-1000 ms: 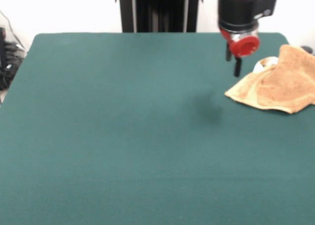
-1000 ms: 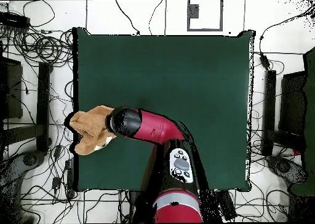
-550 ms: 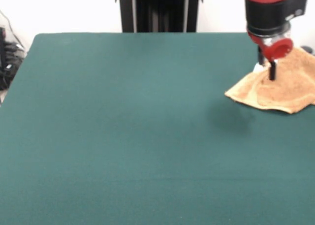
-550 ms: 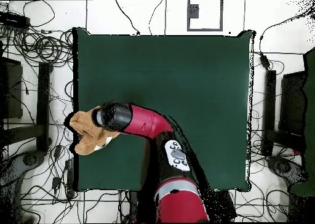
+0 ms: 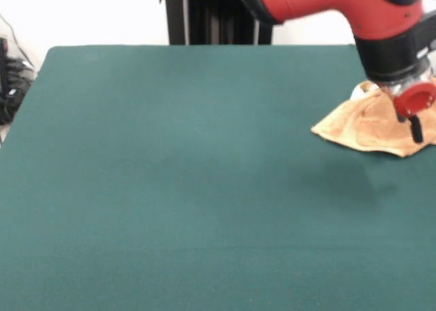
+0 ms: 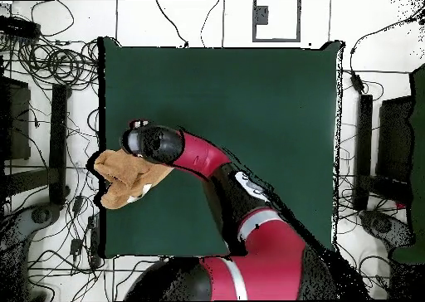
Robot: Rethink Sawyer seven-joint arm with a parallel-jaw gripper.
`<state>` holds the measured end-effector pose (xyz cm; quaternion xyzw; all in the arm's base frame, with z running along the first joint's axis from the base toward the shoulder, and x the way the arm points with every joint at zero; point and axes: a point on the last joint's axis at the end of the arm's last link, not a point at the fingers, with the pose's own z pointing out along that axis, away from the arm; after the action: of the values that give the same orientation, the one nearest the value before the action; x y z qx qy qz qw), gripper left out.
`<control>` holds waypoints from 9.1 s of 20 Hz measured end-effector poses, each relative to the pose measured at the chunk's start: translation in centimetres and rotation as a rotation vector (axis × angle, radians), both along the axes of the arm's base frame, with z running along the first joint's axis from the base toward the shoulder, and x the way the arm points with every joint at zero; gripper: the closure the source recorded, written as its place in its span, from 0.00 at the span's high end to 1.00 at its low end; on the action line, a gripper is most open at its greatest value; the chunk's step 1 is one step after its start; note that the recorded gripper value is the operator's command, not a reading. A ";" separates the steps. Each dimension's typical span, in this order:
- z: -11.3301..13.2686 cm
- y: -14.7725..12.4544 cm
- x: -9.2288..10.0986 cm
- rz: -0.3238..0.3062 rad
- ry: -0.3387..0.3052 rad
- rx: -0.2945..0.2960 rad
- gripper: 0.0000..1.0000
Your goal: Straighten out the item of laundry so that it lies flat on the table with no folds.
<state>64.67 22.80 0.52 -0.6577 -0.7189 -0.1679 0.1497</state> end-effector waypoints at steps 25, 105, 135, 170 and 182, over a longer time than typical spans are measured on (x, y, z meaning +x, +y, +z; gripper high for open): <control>-6.6 2.3 -1.9 0.399 0.202 -0.090 1.00; 1.5 2.6 2.9 0.289 0.138 0.347 1.00; 0.1 10.7 -7.8 1.110 0.099 -0.591 1.00; -3.7 -7.1 3.9 0.331 0.213 0.020 1.00; -4.5 0.4 -0.9 0.354 0.322 0.260 1.00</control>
<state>63.74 23.21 -4.00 -0.5154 -0.7619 -0.1234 0.3723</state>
